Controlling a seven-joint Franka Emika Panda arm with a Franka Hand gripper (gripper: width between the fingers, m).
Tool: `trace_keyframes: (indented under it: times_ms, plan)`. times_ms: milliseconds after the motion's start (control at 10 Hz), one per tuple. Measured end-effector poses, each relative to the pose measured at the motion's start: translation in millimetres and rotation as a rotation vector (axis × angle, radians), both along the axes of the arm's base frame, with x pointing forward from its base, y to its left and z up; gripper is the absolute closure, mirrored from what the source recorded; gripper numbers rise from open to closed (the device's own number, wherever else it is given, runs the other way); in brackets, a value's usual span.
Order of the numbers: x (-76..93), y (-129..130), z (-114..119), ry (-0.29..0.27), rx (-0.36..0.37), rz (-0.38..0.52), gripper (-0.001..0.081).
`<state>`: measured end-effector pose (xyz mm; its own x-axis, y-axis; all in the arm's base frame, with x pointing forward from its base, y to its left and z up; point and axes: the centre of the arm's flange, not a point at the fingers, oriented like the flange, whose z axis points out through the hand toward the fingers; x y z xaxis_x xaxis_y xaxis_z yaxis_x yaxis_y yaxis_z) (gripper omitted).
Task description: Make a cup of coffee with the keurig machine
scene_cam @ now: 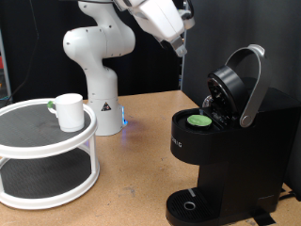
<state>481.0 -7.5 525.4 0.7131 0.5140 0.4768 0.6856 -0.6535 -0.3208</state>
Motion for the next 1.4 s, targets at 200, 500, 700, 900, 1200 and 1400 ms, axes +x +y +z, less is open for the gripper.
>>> trace_keyframes:
  times_ms: [200,500,700,900,1200,1400]
  plan:
    - [1.7,-5,9,-0.013,0.001,-0.006,0.0005]
    - [2.4,-5,7,-0.021,0.017,-0.014,0.0005]
    - [3.2,7,4,-0.021,0.058,-0.017,0.0005]
    - [5.1,32,4,-0.016,0.094,0.005,0.0005]
    - [9.9,77,2,-0.009,0.079,0.024,0.0005]
    - [12.9,109,-1,-0.014,0.063,0.02,0.0005]
